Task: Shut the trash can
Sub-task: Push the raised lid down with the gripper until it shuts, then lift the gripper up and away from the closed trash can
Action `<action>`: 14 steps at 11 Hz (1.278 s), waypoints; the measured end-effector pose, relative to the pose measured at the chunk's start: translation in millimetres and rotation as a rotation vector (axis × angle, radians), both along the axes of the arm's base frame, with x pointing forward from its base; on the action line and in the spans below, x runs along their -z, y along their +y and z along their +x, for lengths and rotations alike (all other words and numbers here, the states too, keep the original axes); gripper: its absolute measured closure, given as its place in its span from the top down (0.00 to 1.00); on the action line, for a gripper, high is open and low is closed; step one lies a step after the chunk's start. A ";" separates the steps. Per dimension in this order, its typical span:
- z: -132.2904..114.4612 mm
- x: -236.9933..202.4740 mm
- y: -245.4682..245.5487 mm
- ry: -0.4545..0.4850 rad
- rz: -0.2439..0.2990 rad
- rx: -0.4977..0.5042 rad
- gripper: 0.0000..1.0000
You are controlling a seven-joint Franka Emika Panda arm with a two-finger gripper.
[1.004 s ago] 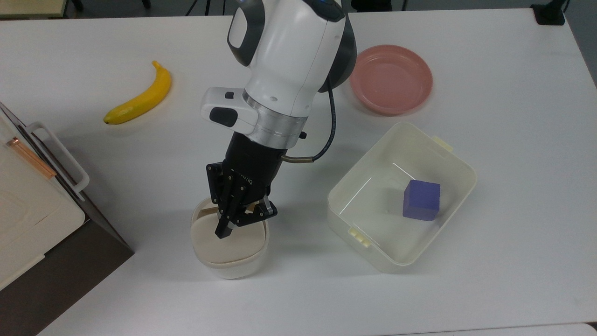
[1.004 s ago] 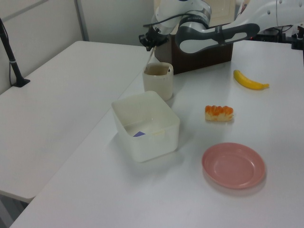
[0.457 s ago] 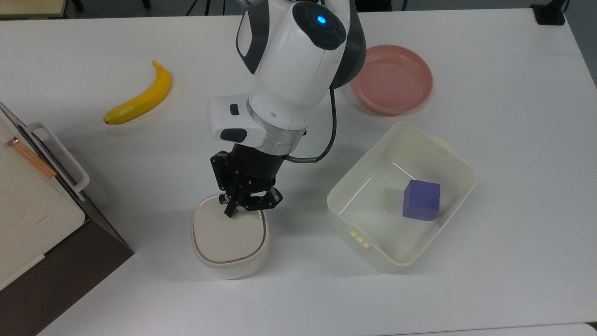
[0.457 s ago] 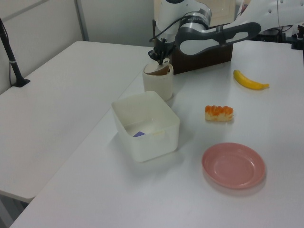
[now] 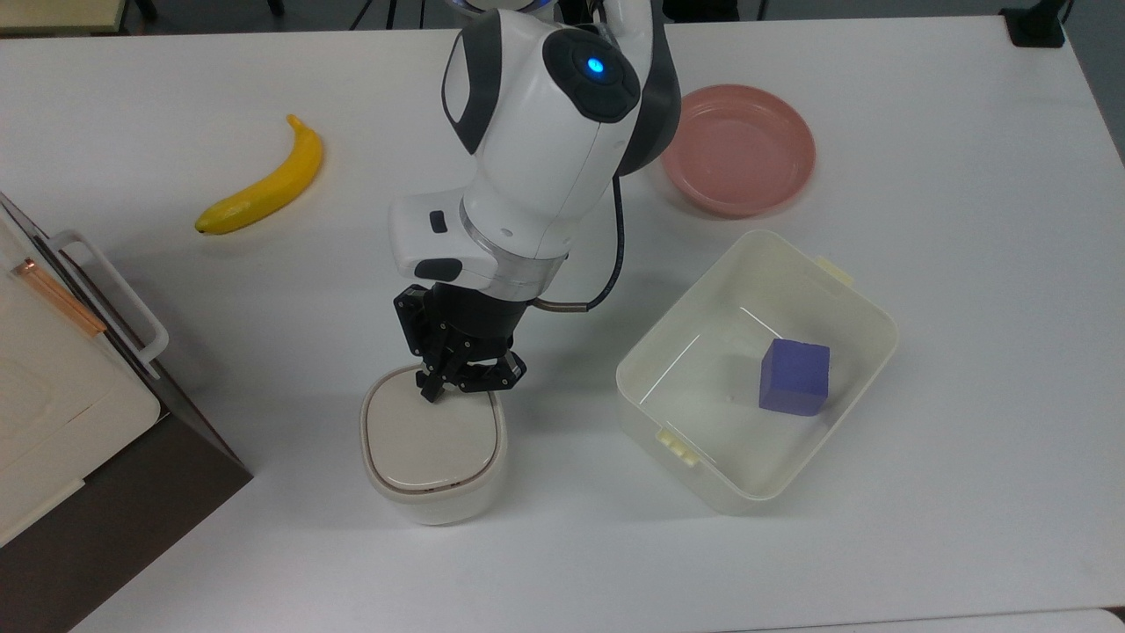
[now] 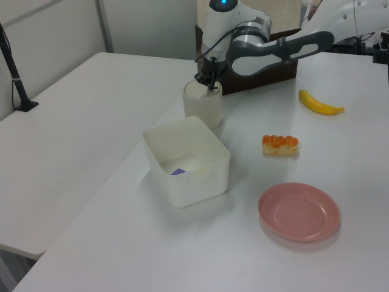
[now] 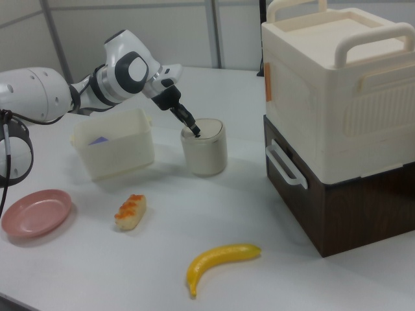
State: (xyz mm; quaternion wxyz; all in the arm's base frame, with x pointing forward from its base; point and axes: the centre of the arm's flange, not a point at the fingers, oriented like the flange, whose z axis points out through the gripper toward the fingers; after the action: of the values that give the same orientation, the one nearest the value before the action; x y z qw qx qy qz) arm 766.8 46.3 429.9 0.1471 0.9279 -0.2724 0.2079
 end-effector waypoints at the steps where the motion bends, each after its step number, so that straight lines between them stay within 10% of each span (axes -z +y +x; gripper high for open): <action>1: -0.6 1.1 -0.1 0.005 -0.002 -0.005 0.01; 7: -5.6 1.3 1.8 0.017 -0.023 -0.018 0.01; 11: -19.0 -87.6 -28.2 -0.139 0.199 0.108 0.01; 14: -56.6 -139.3 -40.6 -0.052 0.215 -0.010 0.01</action>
State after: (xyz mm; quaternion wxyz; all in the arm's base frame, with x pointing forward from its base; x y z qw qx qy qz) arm 710.2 5.7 569.3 0.0384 0.9339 -0.2921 0.2024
